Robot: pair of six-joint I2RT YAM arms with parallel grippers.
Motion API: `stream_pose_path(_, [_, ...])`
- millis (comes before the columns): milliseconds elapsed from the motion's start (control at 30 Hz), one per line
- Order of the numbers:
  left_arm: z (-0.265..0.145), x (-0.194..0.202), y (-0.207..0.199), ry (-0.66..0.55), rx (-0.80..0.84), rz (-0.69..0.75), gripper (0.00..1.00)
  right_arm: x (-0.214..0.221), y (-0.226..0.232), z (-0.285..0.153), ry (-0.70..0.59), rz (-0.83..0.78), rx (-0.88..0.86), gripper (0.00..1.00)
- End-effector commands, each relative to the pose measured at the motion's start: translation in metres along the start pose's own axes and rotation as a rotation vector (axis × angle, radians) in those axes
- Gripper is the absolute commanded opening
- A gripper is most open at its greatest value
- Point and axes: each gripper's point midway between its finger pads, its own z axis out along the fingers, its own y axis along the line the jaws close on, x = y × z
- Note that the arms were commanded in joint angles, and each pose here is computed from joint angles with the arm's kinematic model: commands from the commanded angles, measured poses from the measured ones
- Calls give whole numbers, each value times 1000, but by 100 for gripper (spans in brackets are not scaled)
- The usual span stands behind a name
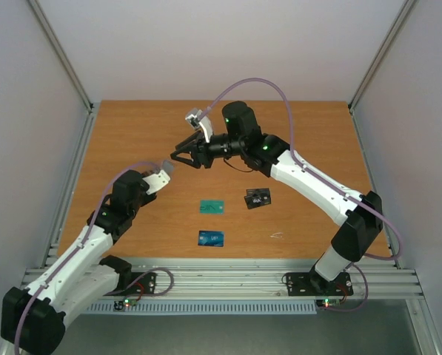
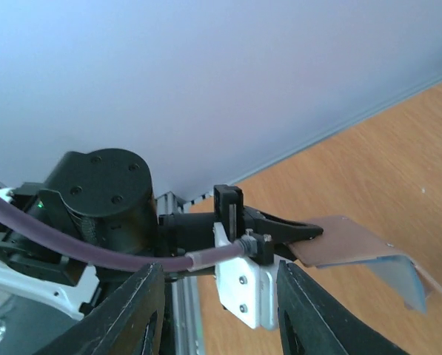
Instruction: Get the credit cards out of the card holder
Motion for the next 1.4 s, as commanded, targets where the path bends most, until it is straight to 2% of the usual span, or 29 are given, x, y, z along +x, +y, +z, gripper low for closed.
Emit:
stream_pose_path(0, [-13, -20, 36, -25, -105, 49, 0, -13, 5, 1, -59, 35, -73, 42])
stream_pose_path(200, [-40, -52, 15, -130, 176, -432, 0, -16, -4, 6, -112, 103, -65, 41])
stream_pose_path(400, [-60, -80, 14, -222, 320, -709, 0, -11, -12, 23, -131, 223, -143, 37])
stream_pose_path(567, [-84, -109, 26, -375, 433, -949, 0, -2, -26, 23, -96, 214, -60, 33])
stream_pose_path(667, [-97, -123, 33, -458, 512, -1070, 0, 1, -31, 8, -83, 189, -31, 33])
stream_pose_path(800, [-116, -141, 41, -598, 587, -1104, 0, -10, -21, -26, -120, 125, -115, 33])
stream_pose_path(933, [-142, -162, 34, -740, 734, -1009, 0, 2, -6, -35, -6, 90, -157, 31])
stream_pose_path(1000, [-149, -168, 35, -789, 755, -981, 0, 2, 4, -38, 21, 74, -205, 30])
stream_pose_path(1367, [-162, -177, 31, -848, 832, -935, 0, 0, 27, -37, 65, 28, -280, 20])
